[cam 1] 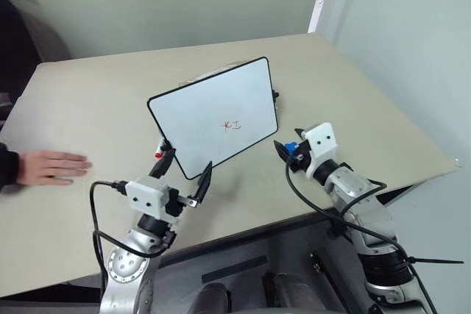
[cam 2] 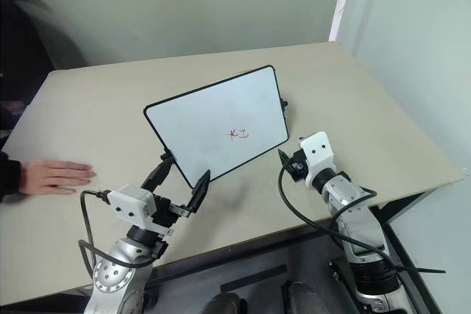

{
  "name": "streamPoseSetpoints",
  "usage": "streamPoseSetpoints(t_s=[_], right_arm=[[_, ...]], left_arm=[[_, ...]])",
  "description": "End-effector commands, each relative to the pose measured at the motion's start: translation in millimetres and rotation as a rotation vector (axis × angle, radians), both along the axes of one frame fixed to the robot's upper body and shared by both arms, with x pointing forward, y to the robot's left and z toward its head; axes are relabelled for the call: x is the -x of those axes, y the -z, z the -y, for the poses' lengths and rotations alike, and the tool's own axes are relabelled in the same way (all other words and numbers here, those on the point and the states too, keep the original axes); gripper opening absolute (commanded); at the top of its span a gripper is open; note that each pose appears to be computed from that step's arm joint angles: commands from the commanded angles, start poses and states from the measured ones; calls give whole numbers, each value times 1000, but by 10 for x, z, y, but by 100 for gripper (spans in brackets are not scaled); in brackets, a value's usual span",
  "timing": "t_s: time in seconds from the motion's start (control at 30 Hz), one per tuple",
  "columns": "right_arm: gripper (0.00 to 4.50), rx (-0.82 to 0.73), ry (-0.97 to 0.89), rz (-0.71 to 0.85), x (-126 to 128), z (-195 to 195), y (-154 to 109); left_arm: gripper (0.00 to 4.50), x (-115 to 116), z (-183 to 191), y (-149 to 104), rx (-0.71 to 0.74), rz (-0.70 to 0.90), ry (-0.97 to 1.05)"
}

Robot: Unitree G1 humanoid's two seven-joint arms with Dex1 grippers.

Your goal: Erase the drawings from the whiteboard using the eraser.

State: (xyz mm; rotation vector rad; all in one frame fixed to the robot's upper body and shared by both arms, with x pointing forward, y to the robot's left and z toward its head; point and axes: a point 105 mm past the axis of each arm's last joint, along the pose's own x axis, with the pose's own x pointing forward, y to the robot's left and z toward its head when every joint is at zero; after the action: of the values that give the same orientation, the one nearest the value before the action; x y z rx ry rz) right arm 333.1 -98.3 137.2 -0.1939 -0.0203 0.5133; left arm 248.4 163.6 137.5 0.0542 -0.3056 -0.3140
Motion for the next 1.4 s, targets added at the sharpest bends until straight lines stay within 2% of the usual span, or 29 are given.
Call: streamPoseSetpoints(t_s=[0.03,0.33,0.67,0.83,1.13,1.4], right_arm=[[346,-4,-25,64,-1,-19,-162],[346,-26,-28,64,-31,-36,-203],[346,-16,32,-72,-89,208,-82],[445,5,29,-232,-130,291,101],[445,34,85,-492,-353,472,233],[445,67,66,-544,-494,370,210]], left_arm=[[450,45,37,-158,5,60,2],[450,8,69,-172,10,66,7],[450,3,193,-65,-2,39,28],[450,51,211,-91,17,42,18],[450,110,223,-57,25,24,23],[450,102,235,-46,32,26,21]])
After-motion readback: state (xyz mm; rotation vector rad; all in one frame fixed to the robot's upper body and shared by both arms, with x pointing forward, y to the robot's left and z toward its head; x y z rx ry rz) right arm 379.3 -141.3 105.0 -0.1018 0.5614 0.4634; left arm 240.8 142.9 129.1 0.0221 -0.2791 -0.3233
